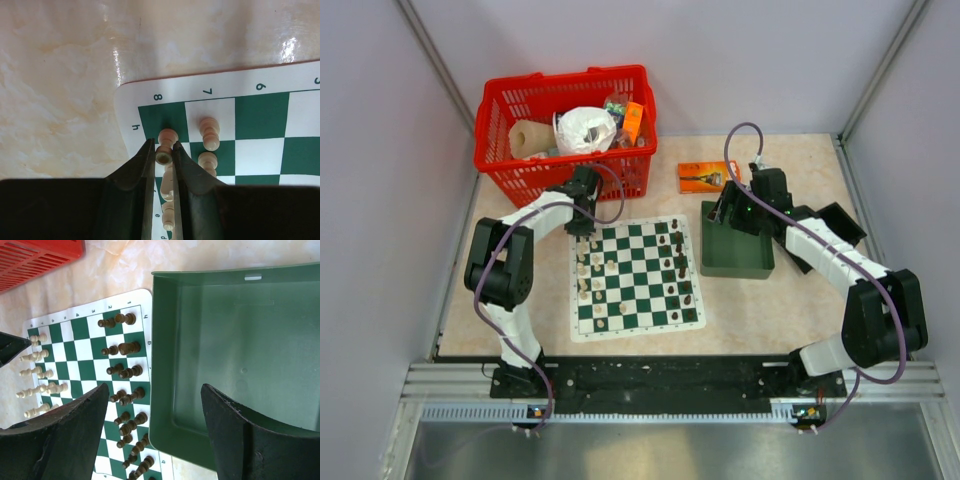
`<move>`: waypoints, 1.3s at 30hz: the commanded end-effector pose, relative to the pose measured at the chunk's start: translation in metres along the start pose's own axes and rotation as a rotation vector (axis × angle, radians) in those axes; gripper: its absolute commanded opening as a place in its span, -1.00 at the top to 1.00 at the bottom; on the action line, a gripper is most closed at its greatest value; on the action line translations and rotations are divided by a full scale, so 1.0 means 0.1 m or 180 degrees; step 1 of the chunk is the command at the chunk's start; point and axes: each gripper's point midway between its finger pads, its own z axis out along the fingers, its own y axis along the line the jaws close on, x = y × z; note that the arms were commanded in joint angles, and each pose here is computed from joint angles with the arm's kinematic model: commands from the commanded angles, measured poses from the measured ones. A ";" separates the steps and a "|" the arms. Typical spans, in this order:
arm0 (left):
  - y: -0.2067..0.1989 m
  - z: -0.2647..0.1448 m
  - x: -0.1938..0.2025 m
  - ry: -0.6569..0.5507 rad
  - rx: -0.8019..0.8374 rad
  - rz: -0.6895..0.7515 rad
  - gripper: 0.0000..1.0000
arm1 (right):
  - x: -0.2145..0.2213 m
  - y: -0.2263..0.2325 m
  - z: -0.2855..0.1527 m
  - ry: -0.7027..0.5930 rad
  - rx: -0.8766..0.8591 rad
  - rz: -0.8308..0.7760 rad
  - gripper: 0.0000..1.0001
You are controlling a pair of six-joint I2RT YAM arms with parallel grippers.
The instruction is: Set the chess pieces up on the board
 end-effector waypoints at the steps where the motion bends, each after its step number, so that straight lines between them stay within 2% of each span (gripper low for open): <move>1: 0.19 0.00 -0.50 -0.0596 -0.0176 -0.0420 0.72 | -0.12 0.08 0.00 -0.0088 -0.0087 -0.0032 -0.49; 6: 0.22 -0.09 -0.56 -0.0666 -0.0176 -0.0425 0.48 | -0.09 0.07 0.00 -0.0066 -0.0085 -0.0024 -0.49; 16: 0.23 -0.23 -0.65 -0.0756 -0.0143 -0.0443 0.14 | -0.09 0.08 0.00 -0.0058 -0.0099 -0.0022 -0.49; 22: 0.21 -0.48 -0.80 -0.0980 -0.0020 -0.0487 -0.15 | -0.06 0.07 0.01 -0.0028 -0.0102 -0.0016 -0.50; 27: 0.20 -0.73 -0.94 -0.1160 0.0085 -0.0543 -0.19 | -0.05 0.07 0.02 -0.0014 -0.0105 -0.0020 -0.50; 31: 0.14 -0.95 -0.91 -0.1189 0.0318 -0.0514 -0.18 | -0.05 0.07 0.01 -0.0017 -0.0101 -0.0020 -0.50; 37: -0.15 -1.25 -0.51 -0.1121 0.0925 -0.0345 -0.20 | -0.07 0.07 0.00 -0.0043 -0.0096 -0.0014 -0.50; 39: -0.22 -1.33 -0.36 -0.1124 0.0948 -0.0243 -0.22 | -0.07 0.08 0.00 -0.0042 -0.0105 -0.0014 -0.50</move>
